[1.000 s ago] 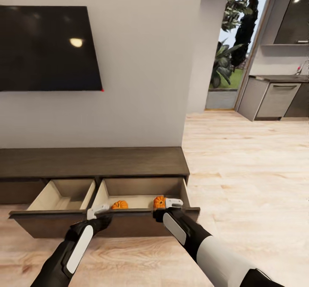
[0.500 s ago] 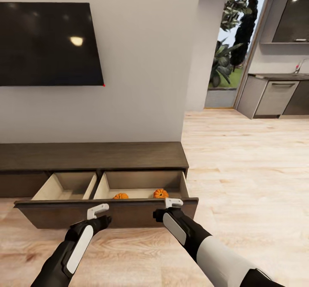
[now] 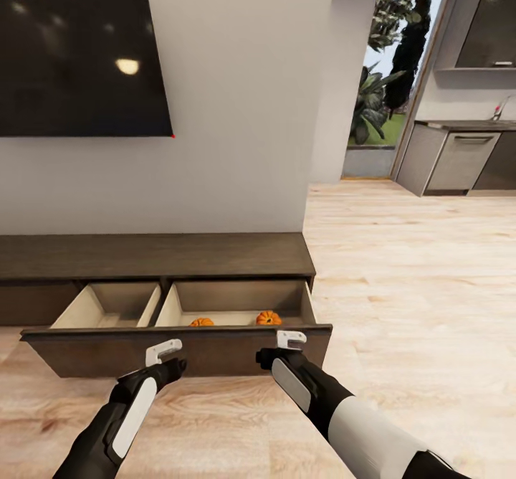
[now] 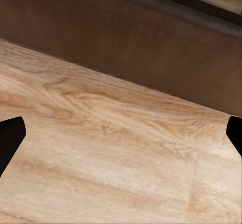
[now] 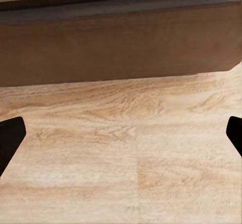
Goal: Place each of the two pumpkins and all three candles from the living room inside a cabinet in the living room (use any cabinet), then make sure every cabinet is closed, and position the cauldron so it is next to a table in the living room.
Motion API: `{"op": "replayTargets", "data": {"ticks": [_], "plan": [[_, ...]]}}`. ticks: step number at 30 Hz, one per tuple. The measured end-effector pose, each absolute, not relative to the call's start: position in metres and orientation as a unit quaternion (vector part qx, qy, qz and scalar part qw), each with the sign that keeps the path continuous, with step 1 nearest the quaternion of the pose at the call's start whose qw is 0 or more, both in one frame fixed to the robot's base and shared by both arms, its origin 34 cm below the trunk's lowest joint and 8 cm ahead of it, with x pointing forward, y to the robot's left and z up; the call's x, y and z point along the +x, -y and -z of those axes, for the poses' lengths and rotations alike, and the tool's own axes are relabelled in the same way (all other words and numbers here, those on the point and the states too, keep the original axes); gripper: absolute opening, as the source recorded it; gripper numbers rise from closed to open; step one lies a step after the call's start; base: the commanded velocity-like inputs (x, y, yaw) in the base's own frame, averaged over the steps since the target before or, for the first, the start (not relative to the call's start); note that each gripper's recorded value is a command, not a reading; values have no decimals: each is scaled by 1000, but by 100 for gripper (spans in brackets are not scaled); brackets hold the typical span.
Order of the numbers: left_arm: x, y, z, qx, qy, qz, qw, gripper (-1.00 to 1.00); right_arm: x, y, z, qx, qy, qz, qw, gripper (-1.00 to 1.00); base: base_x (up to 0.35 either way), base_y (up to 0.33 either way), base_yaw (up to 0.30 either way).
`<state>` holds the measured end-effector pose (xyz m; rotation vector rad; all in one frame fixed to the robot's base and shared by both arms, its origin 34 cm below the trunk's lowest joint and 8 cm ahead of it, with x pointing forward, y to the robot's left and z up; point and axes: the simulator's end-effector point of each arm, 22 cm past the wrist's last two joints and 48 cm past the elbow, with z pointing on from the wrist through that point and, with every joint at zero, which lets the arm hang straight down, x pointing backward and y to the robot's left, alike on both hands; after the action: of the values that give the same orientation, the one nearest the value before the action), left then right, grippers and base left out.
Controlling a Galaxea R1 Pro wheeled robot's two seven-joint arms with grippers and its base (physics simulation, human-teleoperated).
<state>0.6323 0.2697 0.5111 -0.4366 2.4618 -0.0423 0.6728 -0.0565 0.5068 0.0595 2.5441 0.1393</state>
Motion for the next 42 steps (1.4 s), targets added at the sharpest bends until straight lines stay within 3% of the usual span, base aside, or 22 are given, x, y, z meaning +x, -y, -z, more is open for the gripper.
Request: {"op": "replayTargets", "data": {"ticks": [5,21,34,42], "plan": [[640,-274,-506,-176,-921,12,346,100,689,58,-509,52,-936,-62,343,100,0,0,0],[628,-291,-454,-172,-916,-25,362,100,669,97,-431,29,-934,-47,353,100,0,0,0],[619,-293,-411,-146,-897,-57,413,100,682,99,-422,24,-910,-41,412,100,0,0,0],[621,-271,-393,-115,-894,-15,433,100,679,99,-406,29,-906,-41,421,100,0,0,0]]}}
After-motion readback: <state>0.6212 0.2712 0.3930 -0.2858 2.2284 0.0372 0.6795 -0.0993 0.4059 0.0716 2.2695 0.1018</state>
